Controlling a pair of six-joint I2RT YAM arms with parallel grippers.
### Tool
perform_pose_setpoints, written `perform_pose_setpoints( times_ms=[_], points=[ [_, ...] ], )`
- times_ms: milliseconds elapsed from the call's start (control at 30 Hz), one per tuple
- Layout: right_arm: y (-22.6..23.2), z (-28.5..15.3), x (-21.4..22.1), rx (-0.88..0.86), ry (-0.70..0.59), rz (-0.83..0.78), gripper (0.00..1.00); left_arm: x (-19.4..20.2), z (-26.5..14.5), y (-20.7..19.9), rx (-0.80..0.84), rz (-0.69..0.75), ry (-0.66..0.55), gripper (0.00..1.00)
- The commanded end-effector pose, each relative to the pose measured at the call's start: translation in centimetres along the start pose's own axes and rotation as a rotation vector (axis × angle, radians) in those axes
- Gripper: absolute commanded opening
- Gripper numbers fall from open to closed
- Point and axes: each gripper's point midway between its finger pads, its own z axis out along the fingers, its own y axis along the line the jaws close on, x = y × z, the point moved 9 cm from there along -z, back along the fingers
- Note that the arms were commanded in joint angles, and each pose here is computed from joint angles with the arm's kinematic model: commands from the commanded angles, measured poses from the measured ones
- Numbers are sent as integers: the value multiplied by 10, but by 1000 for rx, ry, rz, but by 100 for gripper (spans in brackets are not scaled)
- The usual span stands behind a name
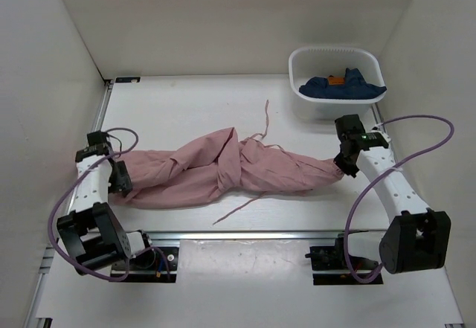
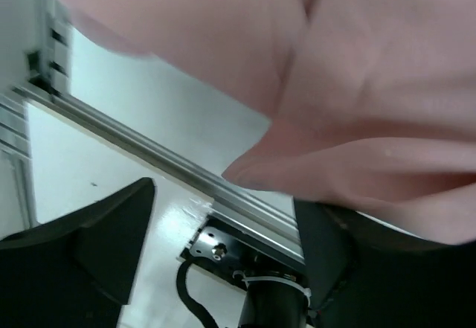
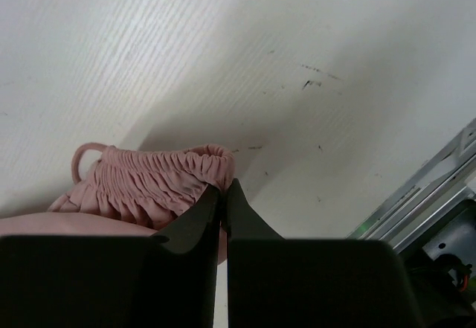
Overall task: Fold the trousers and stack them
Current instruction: Flatten the trousers out
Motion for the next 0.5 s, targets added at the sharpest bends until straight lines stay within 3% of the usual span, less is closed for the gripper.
perform_pose_setpoints(
  times_ms=[0, 200, 400, 467],
  points=[
    [-4, -24, -29, -5, -153, 38, 0, -35, -21, 6, 37, -49, -111, 89],
    [-7, -33, -34, -20, -177, 18, 0, -46, -33, -38, 254, 118, -55, 95],
    [-5, -31, -33, -32, -175, 22, 0, -16, -16, -79, 277, 324, 53, 98],
    [-4, -31, -32, -38, -168, 31, 0, -10, -5, -81, 270, 334, 96, 98]
  ],
)
